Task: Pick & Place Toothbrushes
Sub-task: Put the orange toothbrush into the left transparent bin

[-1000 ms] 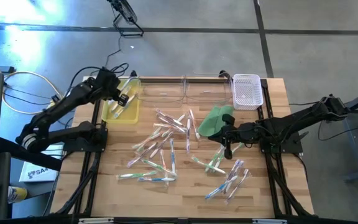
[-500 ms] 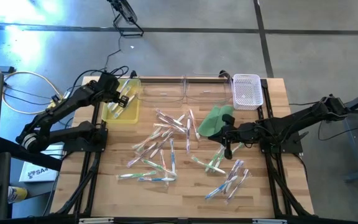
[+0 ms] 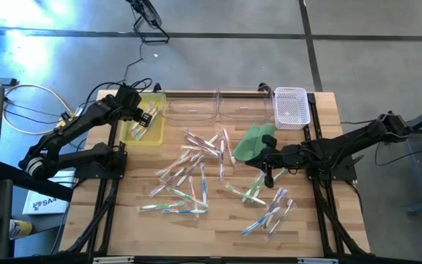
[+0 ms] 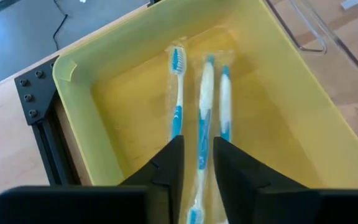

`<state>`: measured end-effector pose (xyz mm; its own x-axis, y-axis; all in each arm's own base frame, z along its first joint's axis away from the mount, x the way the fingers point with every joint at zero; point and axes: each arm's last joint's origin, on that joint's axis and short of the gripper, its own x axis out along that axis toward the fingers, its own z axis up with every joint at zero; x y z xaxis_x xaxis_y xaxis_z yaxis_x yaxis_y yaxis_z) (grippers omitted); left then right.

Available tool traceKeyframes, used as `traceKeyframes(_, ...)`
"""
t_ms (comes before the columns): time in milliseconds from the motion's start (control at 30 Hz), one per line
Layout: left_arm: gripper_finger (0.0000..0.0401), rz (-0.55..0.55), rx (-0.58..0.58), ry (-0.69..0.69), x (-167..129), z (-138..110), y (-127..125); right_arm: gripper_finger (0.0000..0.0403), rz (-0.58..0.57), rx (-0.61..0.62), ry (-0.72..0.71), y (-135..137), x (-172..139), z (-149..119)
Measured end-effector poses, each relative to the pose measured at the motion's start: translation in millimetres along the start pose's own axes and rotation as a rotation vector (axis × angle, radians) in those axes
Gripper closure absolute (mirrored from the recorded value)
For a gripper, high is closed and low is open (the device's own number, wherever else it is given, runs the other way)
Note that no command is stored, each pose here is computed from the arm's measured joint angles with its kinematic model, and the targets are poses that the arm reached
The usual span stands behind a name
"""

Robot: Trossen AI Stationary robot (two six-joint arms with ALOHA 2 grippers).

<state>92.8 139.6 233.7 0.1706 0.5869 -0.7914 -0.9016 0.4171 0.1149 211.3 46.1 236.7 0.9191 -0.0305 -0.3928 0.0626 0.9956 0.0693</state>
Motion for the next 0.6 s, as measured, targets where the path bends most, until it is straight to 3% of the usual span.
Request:
traceKeyframes(200, 0.0291, -0.001, 0.017, -0.014, -0.1, 1.4, -0.1, 0.0400, 0.000, 0.021, 0.000, 0.0, 0.0, 0.0)
traceKeyframes(600, 0.0290, -0.135, 0.294, -0.119, -1.7, 9.8, -7.1, 0.0400, 0.000, 0.073, 0.000, 0.0, 0.0, 0.0)
